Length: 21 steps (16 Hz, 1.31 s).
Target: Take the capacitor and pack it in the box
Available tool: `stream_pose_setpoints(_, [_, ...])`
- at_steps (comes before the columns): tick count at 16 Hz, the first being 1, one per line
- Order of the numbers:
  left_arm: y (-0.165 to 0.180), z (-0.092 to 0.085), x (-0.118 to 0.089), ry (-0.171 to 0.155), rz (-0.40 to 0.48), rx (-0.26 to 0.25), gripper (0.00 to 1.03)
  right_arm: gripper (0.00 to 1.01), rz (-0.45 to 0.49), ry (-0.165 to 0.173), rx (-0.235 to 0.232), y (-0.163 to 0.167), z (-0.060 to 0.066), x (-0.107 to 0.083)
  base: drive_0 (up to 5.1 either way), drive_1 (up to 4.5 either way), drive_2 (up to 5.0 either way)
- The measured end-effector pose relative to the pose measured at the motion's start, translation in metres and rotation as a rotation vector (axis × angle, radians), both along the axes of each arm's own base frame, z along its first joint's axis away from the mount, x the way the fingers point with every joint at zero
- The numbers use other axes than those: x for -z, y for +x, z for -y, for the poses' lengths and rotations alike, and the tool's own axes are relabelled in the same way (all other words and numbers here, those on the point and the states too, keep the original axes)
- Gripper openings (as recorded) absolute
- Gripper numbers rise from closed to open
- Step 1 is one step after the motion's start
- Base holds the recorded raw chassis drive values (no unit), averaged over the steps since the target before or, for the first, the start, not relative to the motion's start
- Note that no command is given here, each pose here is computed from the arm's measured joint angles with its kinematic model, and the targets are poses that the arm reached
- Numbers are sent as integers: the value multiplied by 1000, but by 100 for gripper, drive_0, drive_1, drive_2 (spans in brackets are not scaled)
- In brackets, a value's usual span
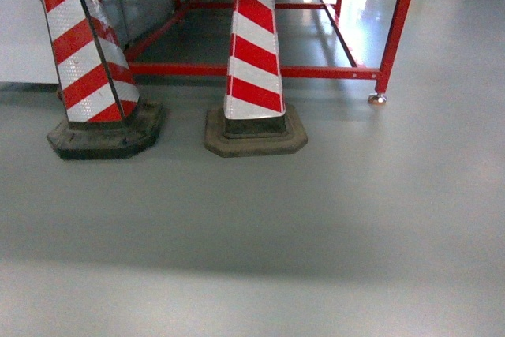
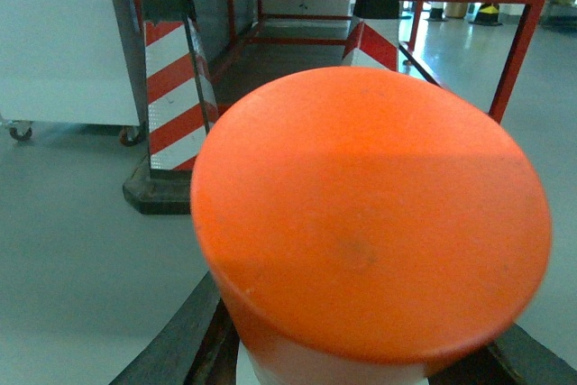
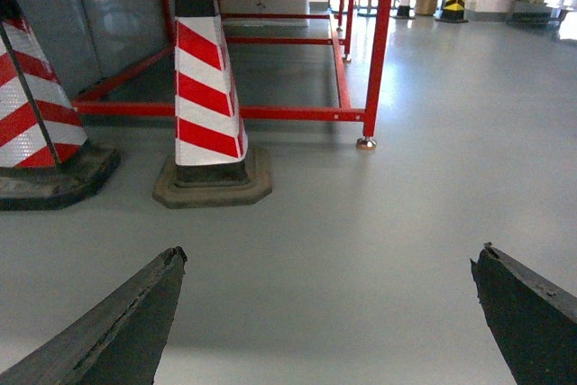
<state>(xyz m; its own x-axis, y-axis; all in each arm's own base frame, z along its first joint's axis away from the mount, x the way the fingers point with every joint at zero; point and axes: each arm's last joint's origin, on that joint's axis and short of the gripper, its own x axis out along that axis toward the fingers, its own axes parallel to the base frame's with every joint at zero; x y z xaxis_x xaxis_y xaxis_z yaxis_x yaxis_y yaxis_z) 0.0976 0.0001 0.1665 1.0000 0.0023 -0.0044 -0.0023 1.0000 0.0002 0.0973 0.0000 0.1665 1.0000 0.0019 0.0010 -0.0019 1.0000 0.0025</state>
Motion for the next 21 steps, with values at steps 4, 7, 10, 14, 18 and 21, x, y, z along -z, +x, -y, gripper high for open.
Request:
stream_pose_setpoints(4, [0, 0, 0, 0, 0, 1, 44, 98, 0, 0, 0, 0, 0, 0, 2, 397, -394])
stream_pose_setpoints(7, [0, 0, 0, 0, 1, 1, 44, 98, 0, 0, 1, 0, 0, 0, -4, 392, -399])
stream_pose_setpoints(10, [0, 0, 0, 0, 0, 2, 44, 98, 1, 0, 1, 0, 0, 0, -2, 392, -396])
stream_pose_setpoints(14, [0, 0, 0, 0, 0, 1, 44, 98, 0, 0, 2, 0, 0, 0, -6, 388, -400])
stream_pose_setpoints(18, [0, 0, 0, 0, 0, 2, 44, 98, 2, 0, 2, 0, 0, 0, -10, 384, -403])
stream_pose_setpoints(21, [0, 0, 0, 0, -1, 1, 44, 98, 5, 0, 2, 0, 0, 0, -2, 392, -396])
